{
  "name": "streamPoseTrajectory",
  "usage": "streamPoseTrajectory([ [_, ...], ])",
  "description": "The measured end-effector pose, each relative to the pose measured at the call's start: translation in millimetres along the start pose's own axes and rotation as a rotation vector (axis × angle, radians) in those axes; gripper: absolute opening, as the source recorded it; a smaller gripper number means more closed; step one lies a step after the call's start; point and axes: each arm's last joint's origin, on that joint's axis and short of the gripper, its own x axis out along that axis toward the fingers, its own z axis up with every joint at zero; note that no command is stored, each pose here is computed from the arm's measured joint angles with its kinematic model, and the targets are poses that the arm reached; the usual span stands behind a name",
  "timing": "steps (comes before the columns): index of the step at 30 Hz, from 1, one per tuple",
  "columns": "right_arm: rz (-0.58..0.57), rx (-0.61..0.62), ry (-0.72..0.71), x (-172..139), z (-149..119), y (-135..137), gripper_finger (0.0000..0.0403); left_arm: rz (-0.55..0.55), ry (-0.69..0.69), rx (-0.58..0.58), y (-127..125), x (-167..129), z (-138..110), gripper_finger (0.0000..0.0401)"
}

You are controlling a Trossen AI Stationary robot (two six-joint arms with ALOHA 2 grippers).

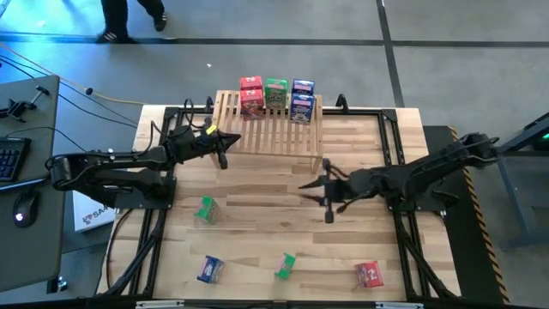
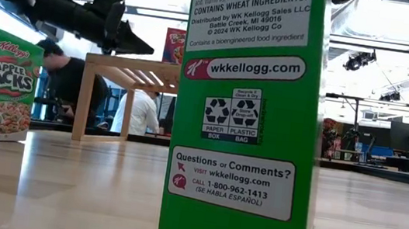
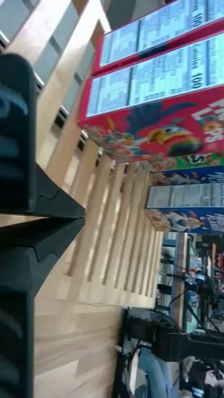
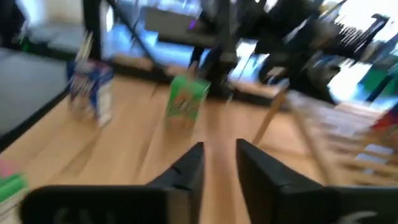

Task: Stack cereal on shelf
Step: Put the bottom green cereal box on the shelf aligned with the other green cereal box

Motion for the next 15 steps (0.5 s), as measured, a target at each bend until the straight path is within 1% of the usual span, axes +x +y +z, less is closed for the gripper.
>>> streamPoseTrajectory([
  [5,0.157,0.036,0.163,21.4,17.7,15.5,0.0171,0.002,0.02,0.0,-0.1,-1.6,-6.5,0.0],
  [10,0.306,0.047,0.364,40.8,34.2,42.7,0.0248,0.002,0.005,0.0,-0.2,-2.4,-7.0,0.0001],
  [12,0.369,0.027,0.43,47.0,38.6,56.3,0.0269,0.002,0.005,0.0,-0.3,-2.4,-7.0,0.0],
  [15,0.463,-0.015,0.475,55.0,45.5,75.4,0.0284,0.002,0.005,0.0,-0.3,-2.4,-7.0,0.0001],
])
